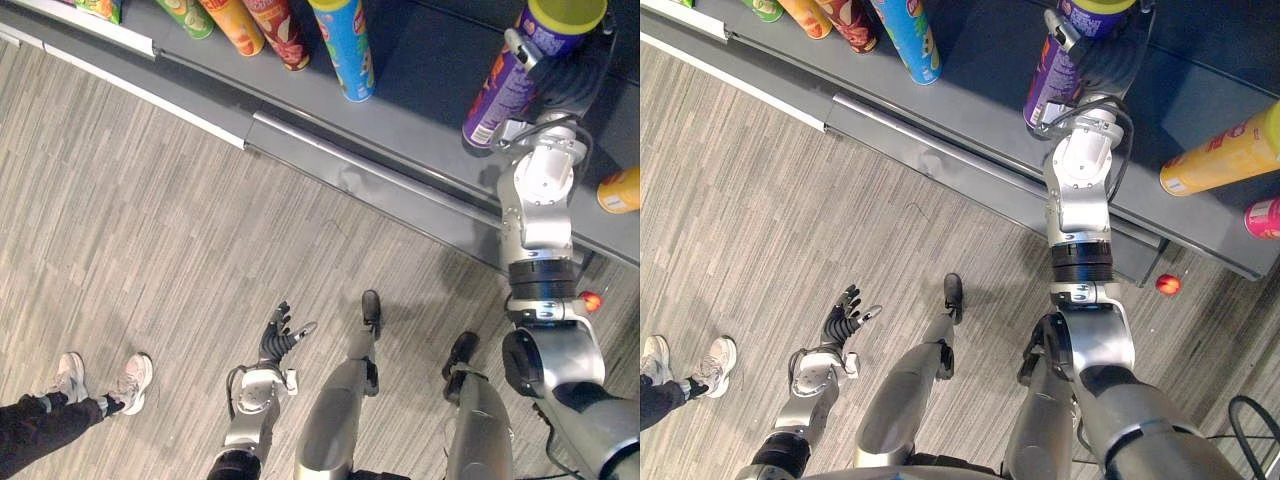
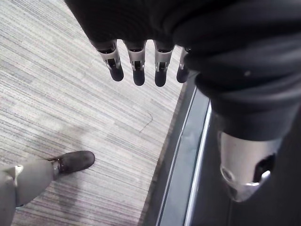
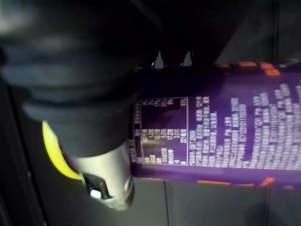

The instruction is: Put the gum and the chips on the shelf.

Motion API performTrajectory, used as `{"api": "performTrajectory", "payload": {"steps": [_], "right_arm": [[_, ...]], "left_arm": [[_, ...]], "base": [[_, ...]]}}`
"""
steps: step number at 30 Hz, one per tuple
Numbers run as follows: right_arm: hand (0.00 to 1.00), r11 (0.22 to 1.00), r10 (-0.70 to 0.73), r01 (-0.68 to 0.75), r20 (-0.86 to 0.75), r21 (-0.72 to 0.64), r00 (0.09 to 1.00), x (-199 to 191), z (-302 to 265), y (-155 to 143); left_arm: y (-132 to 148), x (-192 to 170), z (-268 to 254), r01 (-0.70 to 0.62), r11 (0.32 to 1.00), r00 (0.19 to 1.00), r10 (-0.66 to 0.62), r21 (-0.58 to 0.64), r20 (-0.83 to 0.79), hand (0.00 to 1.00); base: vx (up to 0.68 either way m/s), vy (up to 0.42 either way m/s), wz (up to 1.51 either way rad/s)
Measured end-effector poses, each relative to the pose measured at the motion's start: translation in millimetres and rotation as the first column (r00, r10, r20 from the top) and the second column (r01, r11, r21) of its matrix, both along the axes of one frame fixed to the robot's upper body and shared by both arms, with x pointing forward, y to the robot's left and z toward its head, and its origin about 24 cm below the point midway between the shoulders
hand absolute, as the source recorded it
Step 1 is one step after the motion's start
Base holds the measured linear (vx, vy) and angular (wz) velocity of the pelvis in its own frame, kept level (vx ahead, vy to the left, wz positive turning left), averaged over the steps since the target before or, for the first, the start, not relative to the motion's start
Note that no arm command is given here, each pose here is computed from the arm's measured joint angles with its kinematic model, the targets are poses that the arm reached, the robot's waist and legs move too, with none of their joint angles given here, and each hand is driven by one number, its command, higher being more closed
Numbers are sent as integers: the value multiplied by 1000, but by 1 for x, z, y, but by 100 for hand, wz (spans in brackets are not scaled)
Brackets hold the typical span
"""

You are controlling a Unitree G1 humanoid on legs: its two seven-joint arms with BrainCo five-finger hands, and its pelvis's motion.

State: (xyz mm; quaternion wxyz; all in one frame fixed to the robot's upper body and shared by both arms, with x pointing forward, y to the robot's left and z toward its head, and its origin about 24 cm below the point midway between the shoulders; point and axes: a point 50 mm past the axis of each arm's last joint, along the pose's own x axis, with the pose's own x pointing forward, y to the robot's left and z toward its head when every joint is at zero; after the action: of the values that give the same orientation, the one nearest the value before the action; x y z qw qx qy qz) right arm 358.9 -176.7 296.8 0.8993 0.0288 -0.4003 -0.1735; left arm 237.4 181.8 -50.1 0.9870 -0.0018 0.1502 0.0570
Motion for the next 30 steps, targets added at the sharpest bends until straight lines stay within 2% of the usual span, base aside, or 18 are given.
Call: {"api": "performTrajectory", "payload": {"steps": [9,30], "right_arm": [[100,1000,-4,5,-34,10,999,5,-6,0],[100,992,-42,29,105,123,994,-7,29,-3]], "left_arm": [[0,5,0,-19,1000,1000,19,8,0,0],[-1,15,6,-39,999,999,40,-26,33,0]], "base": [[12,-21,-7],[1,-6,0]]}}
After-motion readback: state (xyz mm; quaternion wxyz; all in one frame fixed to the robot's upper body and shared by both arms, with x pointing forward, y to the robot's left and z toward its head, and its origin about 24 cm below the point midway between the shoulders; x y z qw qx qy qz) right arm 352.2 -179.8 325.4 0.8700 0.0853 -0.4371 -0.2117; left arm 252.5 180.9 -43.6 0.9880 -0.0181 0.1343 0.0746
